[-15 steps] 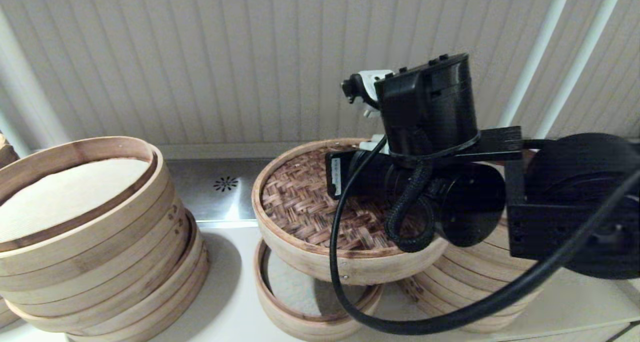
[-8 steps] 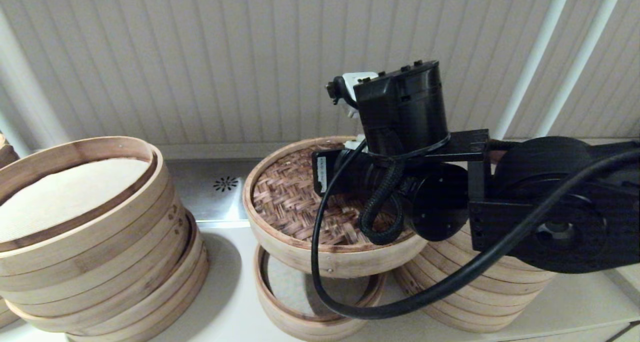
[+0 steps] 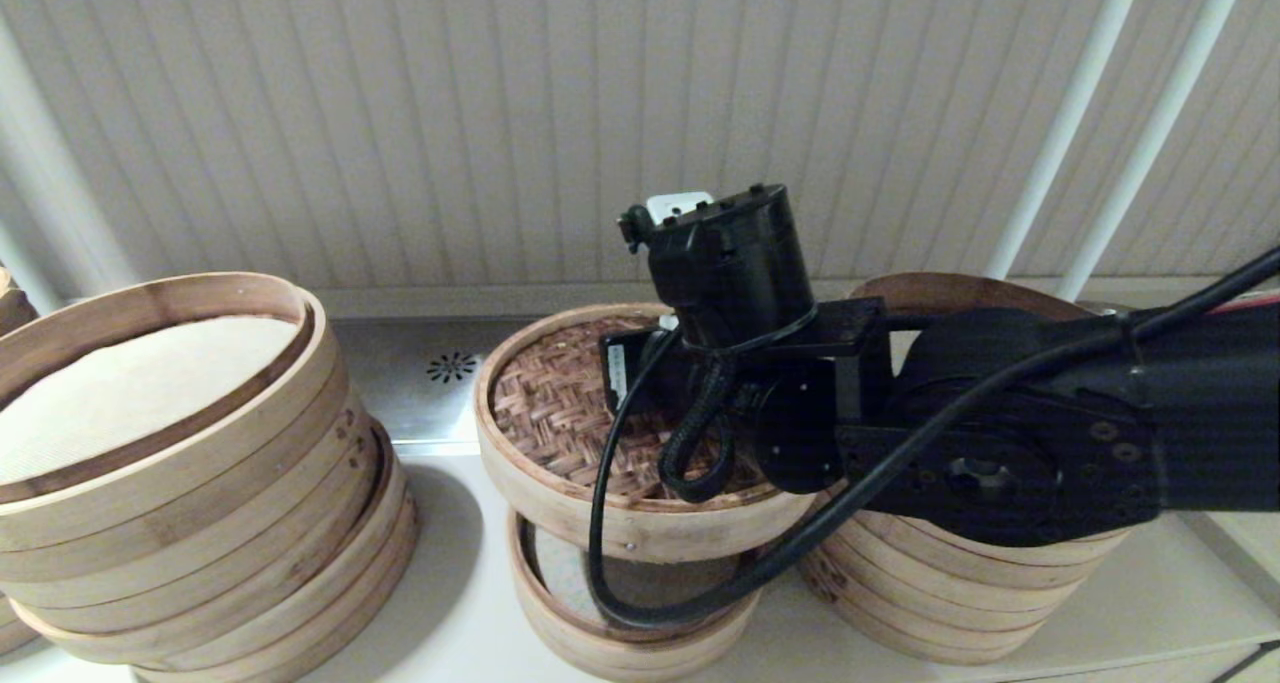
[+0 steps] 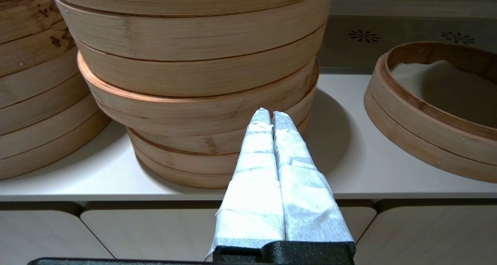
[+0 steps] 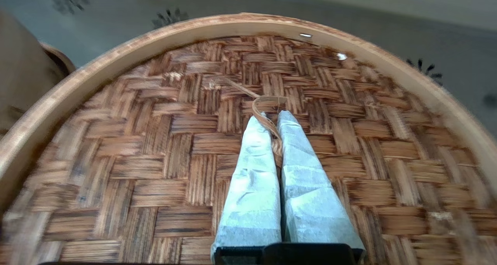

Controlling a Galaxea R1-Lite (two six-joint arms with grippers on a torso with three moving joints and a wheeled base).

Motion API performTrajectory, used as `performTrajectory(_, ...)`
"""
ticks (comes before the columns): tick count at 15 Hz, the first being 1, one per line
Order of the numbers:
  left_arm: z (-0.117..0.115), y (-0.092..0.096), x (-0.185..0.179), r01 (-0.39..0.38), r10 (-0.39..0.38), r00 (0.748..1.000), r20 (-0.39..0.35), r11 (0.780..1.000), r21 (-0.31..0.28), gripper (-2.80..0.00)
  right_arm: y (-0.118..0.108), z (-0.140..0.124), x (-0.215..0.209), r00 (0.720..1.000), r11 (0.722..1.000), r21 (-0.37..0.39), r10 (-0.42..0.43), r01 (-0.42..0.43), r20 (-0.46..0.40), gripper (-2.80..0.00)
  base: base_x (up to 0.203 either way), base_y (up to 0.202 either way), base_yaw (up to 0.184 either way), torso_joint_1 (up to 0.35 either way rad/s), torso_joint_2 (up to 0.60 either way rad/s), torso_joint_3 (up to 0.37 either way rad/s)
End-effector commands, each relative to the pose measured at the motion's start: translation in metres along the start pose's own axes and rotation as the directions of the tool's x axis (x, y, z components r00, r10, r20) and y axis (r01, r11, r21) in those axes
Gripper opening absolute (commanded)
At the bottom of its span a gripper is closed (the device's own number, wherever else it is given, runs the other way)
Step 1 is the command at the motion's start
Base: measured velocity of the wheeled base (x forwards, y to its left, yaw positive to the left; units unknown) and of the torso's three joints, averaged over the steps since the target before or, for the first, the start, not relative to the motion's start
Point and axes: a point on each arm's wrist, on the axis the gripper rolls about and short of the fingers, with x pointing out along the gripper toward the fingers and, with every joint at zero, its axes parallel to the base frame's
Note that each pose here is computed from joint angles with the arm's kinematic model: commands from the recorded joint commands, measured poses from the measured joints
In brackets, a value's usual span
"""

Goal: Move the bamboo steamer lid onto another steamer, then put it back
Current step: Put the steamer

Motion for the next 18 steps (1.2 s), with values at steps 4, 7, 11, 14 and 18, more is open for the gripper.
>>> performTrajectory(4, 0.0, 0.0, 0.0, 0.0, 0.0, 1.0, 0.001, 1.0, -0.001, -2.8, 0.011, -0.031, 0.036, 1.0, 1.0, -0.006, -0.016, 0.016, -0.007, -2.8, 0.0, 0.0, 0.0, 0.0, 0.0, 0.0)
performTrajectory(7, 0.0, 0.0, 0.0, 0.0, 0.0, 1.0, 0.001, 1.0, -0.001, -2.8, 0.011, -0.045, 0.045, 0.999, 1.0, -0.014, -0.027, 0.027, -0.039, -2.8, 0.0, 0.0, 0.0, 0.0, 0.0, 0.0)
performTrajectory(11, 0.0, 0.0, 0.0, 0.0, 0.0, 1.0, 0.001, 1.0, -0.001, -2.8, 0.008, -0.054, 0.049, 0.997, 0.999, -0.008, -0.038, 0.038, -0.065, -2.8, 0.0, 0.0, 0.0, 0.0, 0.0, 0.0)
performTrajectory(14, 0.0, 0.0, 0.0, 0.0, 0.0, 1.0, 0.001, 1.0, -0.001, -2.8, 0.007, -0.062, 0.053, 0.998, 0.999, 0.011, -0.037, 0.038, -0.048, -2.8, 0.0, 0.0, 0.0, 0.0, 0.0, 0.0)
performTrajectory(18, 0.0, 0.0, 0.0, 0.0, 0.0, 1.0, 0.001, 1.0, -0.001, -2.8, 0.006, -0.076, 0.059, 0.998, 0.999, 0.007, -0.041, 0.042, -0.053, -2.8, 0.0, 0.0, 0.0, 0.0, 0.0, 0.0)
